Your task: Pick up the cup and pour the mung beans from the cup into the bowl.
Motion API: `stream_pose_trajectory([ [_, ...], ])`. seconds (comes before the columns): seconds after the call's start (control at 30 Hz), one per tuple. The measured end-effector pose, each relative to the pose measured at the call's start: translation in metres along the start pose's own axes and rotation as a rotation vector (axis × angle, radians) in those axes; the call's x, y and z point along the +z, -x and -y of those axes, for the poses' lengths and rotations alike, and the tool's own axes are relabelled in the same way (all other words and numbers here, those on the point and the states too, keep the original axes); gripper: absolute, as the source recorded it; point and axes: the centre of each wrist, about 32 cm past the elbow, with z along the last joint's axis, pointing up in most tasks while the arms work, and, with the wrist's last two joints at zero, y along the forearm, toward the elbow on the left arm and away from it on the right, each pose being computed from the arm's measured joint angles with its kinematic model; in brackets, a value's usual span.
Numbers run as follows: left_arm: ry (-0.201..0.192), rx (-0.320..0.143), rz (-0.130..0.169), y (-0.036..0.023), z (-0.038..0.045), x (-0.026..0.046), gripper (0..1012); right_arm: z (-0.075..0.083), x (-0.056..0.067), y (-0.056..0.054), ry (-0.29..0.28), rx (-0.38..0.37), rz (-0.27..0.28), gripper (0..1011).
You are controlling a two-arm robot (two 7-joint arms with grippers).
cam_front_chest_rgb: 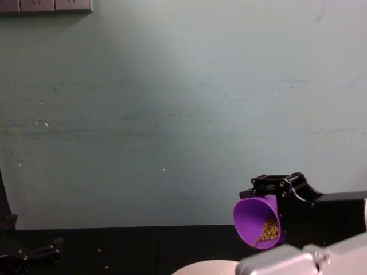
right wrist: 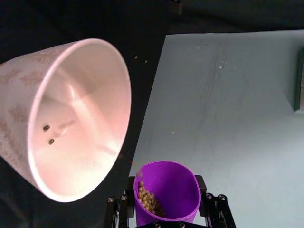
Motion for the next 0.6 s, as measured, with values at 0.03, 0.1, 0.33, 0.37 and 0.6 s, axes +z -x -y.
stream_pose_trajectory([
  [0.03,0.000,0.000,0.000,0.0000,0.0000,0.0000,1011,0.0000,0.0003,0.0004,0.001,0.000,0.009,737],
  [0.1,0.000,0.000,0.000,0.0000,0.0000,0.0000,1011,0.0000,0.0010,0.0011,0.003,-0.001,0.025,737],
  [0.33,0.000,0.000,0.000,0.0000,0.0000,0.0000,1011,-0.0006,0.0033,0.0034,0.009,-0.002,0.067,737],
  [0.37,0.000,0.000,0.000,0.0000,0.0000,0.0000,1011,-0.0006,0.0035,0.0037,0.010,-0.002,0.071,737],
  [0.6,0.000,0.000,0.000,0.0000,0.0000,0.0000,1011,-0.0011,0.0047,0.0049,0.016,0.000,0.092,737],
])
